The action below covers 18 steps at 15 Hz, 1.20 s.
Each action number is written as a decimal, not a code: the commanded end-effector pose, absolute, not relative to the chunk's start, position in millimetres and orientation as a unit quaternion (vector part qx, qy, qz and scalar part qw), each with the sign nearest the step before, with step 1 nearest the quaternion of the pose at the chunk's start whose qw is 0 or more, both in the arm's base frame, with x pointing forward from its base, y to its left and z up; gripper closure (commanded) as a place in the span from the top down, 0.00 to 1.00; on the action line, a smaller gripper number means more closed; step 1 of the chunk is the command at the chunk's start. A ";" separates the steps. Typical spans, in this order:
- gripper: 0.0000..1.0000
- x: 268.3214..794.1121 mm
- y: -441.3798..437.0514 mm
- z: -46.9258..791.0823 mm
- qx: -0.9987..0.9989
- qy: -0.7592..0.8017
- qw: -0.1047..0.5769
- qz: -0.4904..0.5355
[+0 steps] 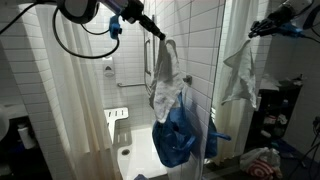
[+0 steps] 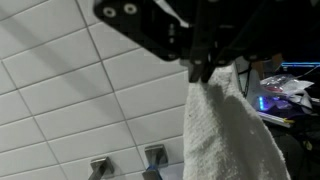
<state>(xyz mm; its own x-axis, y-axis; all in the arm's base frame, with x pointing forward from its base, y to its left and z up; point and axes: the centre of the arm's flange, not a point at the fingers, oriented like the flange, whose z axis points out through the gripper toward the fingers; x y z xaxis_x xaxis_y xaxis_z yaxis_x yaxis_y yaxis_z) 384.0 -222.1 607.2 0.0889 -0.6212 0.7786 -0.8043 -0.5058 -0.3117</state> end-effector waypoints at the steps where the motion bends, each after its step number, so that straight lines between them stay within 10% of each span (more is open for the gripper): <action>1: 0.01 418.9 -254.9 631.2 0.728 -0.508 0.092 0.451; 18: 0.01 504.6 -275.8 684.7 0.738 -0.495 0.144 0.436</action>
